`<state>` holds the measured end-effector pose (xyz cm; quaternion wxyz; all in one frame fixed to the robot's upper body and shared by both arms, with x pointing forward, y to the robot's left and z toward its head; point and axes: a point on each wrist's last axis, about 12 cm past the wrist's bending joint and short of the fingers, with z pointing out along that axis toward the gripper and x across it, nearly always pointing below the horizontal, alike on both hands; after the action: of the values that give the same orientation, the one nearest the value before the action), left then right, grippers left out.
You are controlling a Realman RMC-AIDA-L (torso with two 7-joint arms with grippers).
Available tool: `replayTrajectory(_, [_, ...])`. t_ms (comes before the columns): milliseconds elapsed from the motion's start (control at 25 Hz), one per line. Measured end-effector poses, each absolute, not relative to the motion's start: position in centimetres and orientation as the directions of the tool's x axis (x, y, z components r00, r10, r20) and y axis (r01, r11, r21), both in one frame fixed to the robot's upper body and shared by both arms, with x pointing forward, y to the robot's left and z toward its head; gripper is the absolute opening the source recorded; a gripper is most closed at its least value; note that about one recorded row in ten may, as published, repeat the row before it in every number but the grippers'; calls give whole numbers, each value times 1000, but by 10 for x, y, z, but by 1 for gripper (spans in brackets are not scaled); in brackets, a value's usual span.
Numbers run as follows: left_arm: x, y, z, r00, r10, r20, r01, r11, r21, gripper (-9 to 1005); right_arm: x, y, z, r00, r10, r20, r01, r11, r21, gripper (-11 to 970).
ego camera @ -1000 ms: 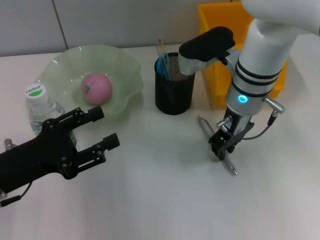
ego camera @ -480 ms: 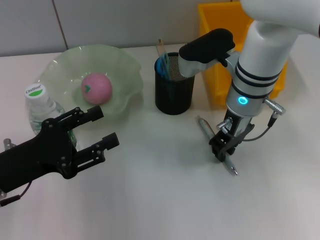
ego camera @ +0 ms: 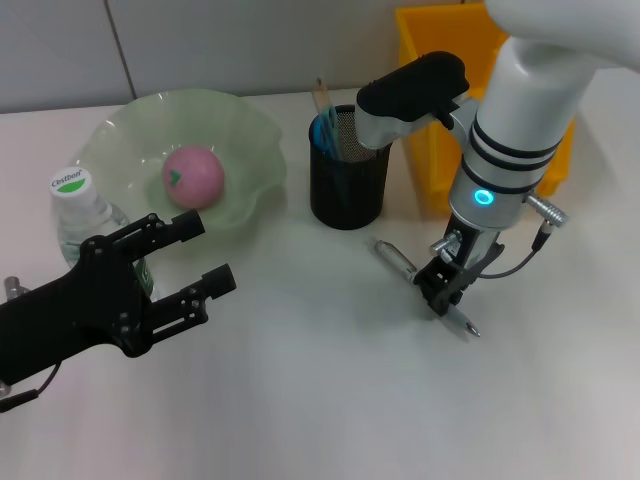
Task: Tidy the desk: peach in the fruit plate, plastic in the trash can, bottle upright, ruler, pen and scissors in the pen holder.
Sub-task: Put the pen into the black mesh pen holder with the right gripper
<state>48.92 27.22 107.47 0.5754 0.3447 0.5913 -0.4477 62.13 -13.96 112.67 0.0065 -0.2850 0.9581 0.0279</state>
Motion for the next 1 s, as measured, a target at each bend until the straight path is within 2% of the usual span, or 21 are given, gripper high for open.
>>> replayTrajectory(280, [489,273,1075,-98,-111,-989,921,366,-132,709,624,-138,1133,-831,-555,-40,-557,830,41,129])
replayTrajectory(600, [490,275,1075,-100,-118,-988,913,383,-138,709,619,-134,1158,-779,-619,-101,-626,776,80,131])
replayTrajectory(1000, [488,283,1073,-101,-127,-987,892,427,-146,709,603,-148,1183,-725,-659,-202,-682,728,75,134])
